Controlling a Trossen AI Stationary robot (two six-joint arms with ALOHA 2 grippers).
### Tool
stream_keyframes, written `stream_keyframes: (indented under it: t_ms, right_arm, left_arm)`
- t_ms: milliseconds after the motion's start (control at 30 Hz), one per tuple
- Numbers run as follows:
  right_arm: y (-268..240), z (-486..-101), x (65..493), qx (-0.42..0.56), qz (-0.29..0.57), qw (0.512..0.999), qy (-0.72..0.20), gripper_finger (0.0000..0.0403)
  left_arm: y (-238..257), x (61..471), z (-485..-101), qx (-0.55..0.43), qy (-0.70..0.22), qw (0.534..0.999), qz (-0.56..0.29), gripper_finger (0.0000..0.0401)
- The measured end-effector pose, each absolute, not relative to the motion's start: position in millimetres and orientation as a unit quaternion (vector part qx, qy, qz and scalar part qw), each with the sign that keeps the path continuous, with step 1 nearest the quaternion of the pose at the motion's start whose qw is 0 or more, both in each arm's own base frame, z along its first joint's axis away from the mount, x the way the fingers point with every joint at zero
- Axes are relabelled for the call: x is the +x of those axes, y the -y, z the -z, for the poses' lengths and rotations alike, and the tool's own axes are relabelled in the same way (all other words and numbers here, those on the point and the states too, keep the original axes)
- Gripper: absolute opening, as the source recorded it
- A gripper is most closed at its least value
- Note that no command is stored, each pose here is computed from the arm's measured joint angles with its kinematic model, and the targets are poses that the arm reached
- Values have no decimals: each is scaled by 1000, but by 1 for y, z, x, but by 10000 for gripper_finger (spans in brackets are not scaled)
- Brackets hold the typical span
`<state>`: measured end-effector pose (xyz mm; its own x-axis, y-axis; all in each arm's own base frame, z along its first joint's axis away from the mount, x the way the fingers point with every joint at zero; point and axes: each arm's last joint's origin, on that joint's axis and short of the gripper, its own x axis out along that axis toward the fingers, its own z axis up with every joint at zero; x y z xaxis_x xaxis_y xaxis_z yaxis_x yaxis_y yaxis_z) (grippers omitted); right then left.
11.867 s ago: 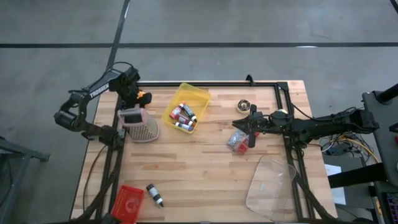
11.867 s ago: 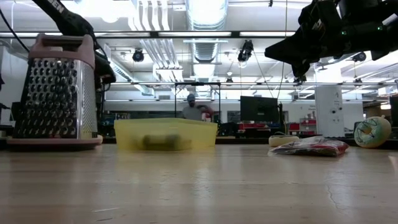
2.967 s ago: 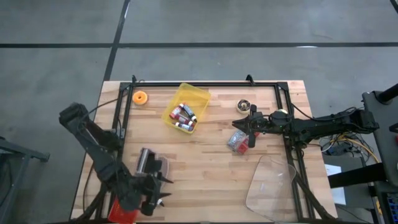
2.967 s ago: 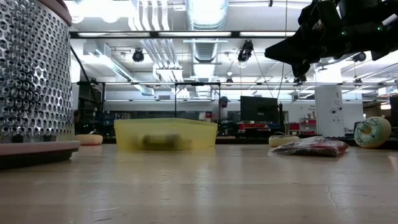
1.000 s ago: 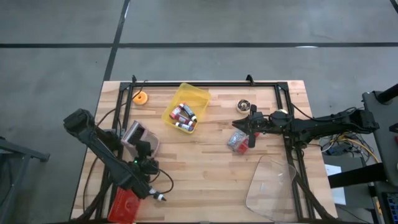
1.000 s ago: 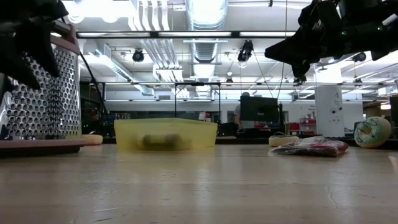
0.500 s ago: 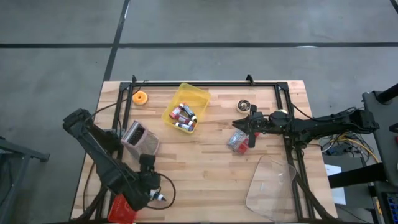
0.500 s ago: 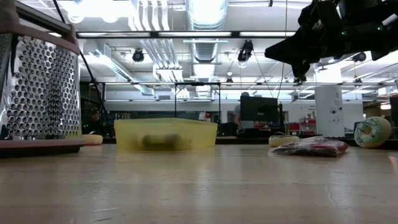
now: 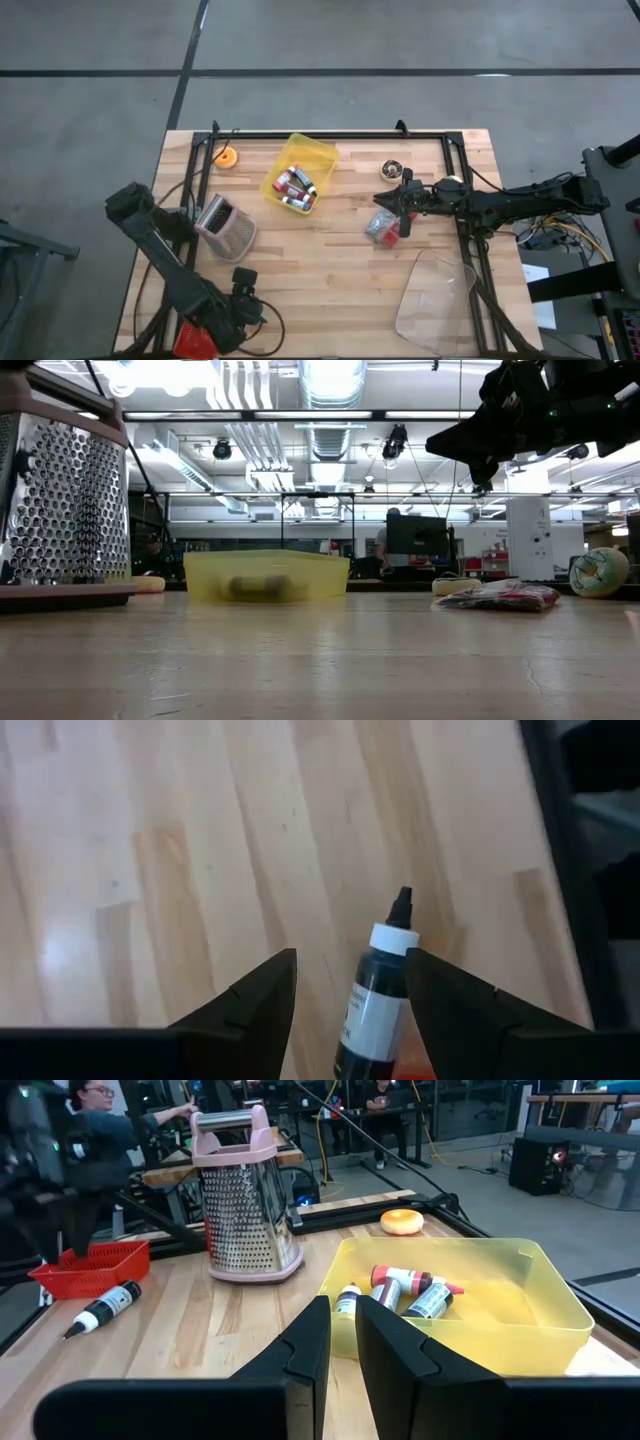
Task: Pick & Place Food Item
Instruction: Put the black food coloring into the yellow bin
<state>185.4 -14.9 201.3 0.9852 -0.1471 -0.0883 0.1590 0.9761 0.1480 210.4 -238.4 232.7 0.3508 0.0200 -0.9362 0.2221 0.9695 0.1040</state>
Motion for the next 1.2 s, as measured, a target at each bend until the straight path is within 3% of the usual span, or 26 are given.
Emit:
stream_keyframes:
  t_ms: [433, 1200]
  right_arm:
    - [15, -201, 185, 78, 77, 993, -38, 47]
    - [15, -201, 185, 78, 77, 993, -38, 47]
  left_arm:
    - [259, 225, -177, 108, -626, 770, 56, 193]
    - [256, 221, -154, 74, -626, 775, 54, 193]
